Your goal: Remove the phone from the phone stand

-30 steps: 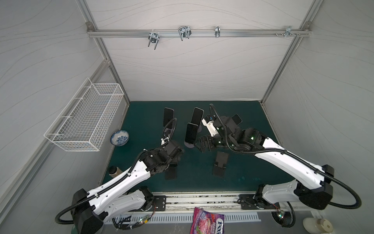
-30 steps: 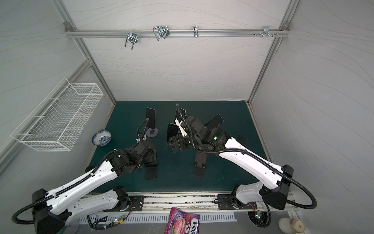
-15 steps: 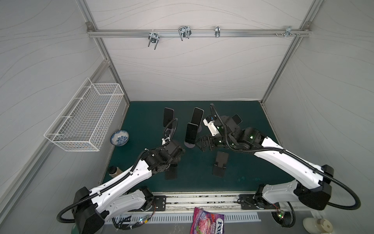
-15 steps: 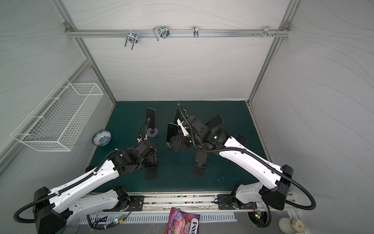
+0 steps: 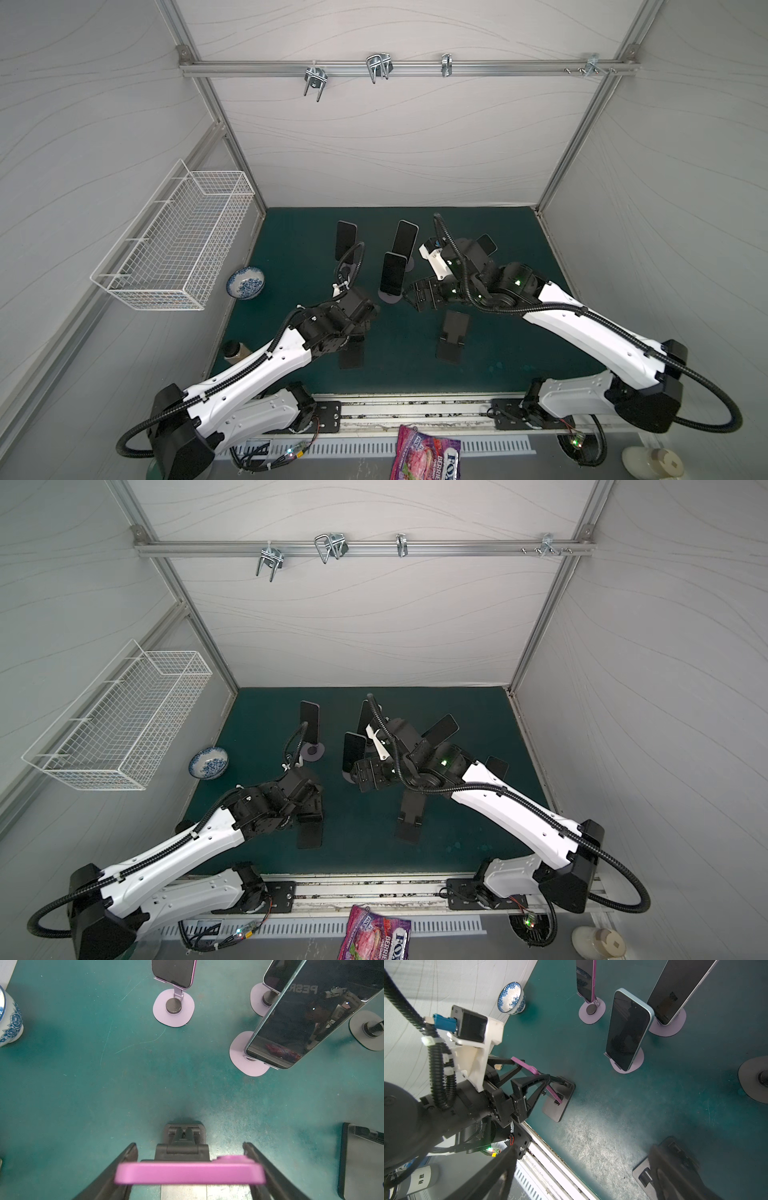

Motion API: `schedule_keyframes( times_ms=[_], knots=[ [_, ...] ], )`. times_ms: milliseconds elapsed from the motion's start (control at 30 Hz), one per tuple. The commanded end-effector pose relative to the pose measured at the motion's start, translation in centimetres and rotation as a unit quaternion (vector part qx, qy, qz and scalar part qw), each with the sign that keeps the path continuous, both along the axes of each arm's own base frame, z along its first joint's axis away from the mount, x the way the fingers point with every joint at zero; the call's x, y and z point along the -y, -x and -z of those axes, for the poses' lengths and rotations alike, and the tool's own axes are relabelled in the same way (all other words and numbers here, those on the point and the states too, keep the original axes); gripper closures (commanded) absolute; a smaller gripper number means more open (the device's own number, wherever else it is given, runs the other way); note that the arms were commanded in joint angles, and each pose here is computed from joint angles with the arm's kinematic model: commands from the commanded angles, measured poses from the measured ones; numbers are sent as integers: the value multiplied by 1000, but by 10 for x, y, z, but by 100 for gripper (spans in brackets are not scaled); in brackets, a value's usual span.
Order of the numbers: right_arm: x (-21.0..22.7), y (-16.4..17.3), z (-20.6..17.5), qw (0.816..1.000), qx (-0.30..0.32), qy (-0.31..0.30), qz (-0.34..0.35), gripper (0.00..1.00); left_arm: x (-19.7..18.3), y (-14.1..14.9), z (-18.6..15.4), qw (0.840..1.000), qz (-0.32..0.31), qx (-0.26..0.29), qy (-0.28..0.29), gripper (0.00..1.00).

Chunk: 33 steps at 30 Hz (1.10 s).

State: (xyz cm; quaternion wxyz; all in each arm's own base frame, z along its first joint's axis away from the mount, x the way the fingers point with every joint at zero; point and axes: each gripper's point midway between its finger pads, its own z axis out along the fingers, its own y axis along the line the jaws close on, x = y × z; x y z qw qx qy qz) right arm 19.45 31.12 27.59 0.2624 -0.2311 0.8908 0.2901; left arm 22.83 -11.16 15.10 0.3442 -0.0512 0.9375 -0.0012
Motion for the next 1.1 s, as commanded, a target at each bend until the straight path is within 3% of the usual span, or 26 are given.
schedule_keyframes(
  times_ms=[0,300,1067],
  knots=[
    [3,1,-8,1000,5,-8,-2,1,1,-4,-3,1000,-7,11,9,19],
    [7,2,-7,1000,4,-4,0,1,2,-4,-1,1000,-9,7,9,19],
    [6,1,-6,1000,0,-5,6,1,-2,-1,-10,1000,-7,21,21,35]
  ],
)
